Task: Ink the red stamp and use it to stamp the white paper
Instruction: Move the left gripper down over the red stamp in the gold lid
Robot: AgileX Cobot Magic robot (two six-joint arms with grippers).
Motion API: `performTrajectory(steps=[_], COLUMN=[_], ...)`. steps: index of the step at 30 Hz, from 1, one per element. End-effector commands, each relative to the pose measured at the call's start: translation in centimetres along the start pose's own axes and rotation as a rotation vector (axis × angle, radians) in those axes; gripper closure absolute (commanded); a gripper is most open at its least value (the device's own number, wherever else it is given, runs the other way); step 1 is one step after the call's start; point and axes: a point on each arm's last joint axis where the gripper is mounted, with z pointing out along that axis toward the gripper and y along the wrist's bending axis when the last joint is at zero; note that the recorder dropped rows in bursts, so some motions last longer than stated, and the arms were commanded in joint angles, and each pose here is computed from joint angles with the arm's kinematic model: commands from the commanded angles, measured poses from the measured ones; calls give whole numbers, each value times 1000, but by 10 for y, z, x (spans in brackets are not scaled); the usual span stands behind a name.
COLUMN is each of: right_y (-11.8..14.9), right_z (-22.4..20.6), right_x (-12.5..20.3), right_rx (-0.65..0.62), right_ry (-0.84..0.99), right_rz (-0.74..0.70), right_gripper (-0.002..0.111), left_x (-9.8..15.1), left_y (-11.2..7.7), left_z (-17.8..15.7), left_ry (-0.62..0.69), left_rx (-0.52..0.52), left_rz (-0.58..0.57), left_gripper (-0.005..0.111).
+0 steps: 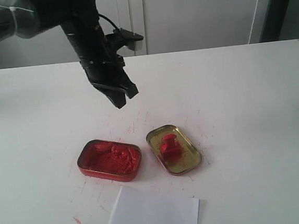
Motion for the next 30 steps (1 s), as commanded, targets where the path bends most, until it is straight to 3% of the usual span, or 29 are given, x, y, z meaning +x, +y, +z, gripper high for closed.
performTrajectory(steps=[1, 6, 19, 27, 30], right_y=[0, 0, 0, 0, 0], right_z=[0, 0, 0, 0, 0], right_x=[0, 0, 0, 0, 0], right_rx=[2, 2, 2, 2, 2], right_ry=[-13, -13, -13, -13, -13], right_rz=[-6, -6, -6, -6, -6], right_gripper=[108, 108, 108, 108, 108], left_x=[-13, -25, -33, -35, -34], left_y=[-20, -44, -85, -96, -95], left_z=[1, 6, 35, 38, 39], left_ry=[21, 12, 73, 84, 99], left_rx=[42, 63, 107, 104, 77], left_rz=[106, 265, 427, 469, 510], left_gripper=[107, 107, 107, 107, 98])
